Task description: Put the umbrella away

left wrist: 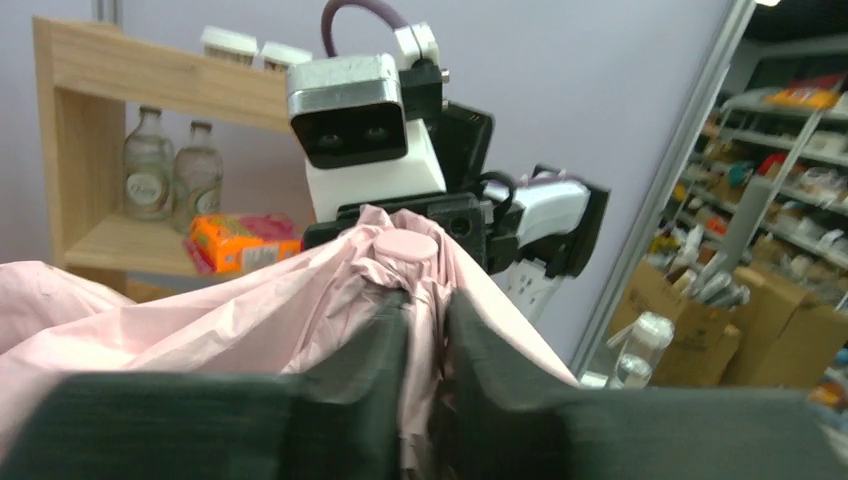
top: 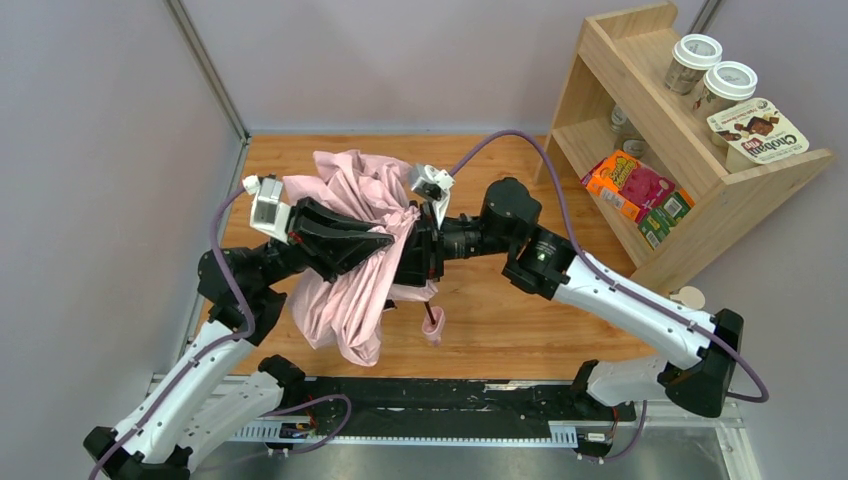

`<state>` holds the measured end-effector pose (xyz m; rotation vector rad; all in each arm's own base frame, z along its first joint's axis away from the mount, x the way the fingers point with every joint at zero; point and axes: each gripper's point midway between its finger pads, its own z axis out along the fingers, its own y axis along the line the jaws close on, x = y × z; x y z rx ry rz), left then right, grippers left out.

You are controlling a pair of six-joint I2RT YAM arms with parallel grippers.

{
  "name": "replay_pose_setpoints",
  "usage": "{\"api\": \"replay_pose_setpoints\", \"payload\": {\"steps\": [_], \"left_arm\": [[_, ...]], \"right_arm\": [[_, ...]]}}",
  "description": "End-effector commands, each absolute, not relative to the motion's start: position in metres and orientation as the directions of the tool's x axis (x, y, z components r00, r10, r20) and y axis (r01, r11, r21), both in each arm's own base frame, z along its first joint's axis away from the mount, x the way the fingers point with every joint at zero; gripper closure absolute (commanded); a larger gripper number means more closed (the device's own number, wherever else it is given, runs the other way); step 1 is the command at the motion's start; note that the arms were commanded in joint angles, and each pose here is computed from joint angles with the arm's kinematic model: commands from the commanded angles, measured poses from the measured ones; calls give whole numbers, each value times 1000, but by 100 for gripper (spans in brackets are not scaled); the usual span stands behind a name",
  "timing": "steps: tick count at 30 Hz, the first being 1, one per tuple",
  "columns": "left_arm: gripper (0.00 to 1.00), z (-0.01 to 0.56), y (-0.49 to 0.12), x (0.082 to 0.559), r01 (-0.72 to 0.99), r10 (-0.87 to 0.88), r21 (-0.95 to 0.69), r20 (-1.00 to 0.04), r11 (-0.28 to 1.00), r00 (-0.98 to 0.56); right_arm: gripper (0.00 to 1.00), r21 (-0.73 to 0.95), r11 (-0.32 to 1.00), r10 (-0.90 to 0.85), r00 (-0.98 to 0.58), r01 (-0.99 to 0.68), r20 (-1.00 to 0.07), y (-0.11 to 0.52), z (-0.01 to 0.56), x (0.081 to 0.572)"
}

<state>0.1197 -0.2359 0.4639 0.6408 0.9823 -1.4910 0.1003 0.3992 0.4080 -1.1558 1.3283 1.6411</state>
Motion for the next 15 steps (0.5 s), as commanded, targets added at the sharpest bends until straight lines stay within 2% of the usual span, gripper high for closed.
{"api": "replay_pose_setpoints", "payload": {"steps": [1,2,3,4,5,6,7,8,9,12,15], "left_arm": [[54,461,-244,136,951,-441,-288,-872,113,-212],[45,472,-237,142,937,-459,-302,-867,177,-193],[32,450,-234,155,890,-399,-366,-885,273,-241],[32,466,-218,166,848,-440,-371,-878,378,-188],[31,442,-211,173,786,-377,-406,-895,466,-239],[32,455,-190,182,716,-418,-414,-889,561,-187],[31,434,-181,186,649,-374,-430,-898,628,-233],[31,440,-162,195,565,-395,-435,-897,701,-200],[35,419,-153,195,500,-353,-436,-900,748,-257],[36,402,-160,197,507,-262,-395,-912,766,-316],[32,378,-200,196,626,-167,-414,-894,661,-415]], "right_arm": [[100,418,-25,92,-419,-908,-903,390,404,128],[100,435,32,117,-429,-900,-896,382,403,137],[100,453,101,136,-439,-886,-888,376,397,150],[100,467,160,169,-442,-870,-881,366,397,160],[100,479,214,196,-443,-851,-875,357,395,170],[100,487,286,223,-437,-825,-871,349,393,181],[100,499,367,220,-448,-785,-867,341,384,191],[100,499,426,231,-442,-755,-867,334,382,201],[100,498,507,234,-444,-703,-865,325,376,212],[100,494,659,257,-448,-567,-856,303,368,235],[100,472,733,245,-457,-490,-855,292,367,245]]}}
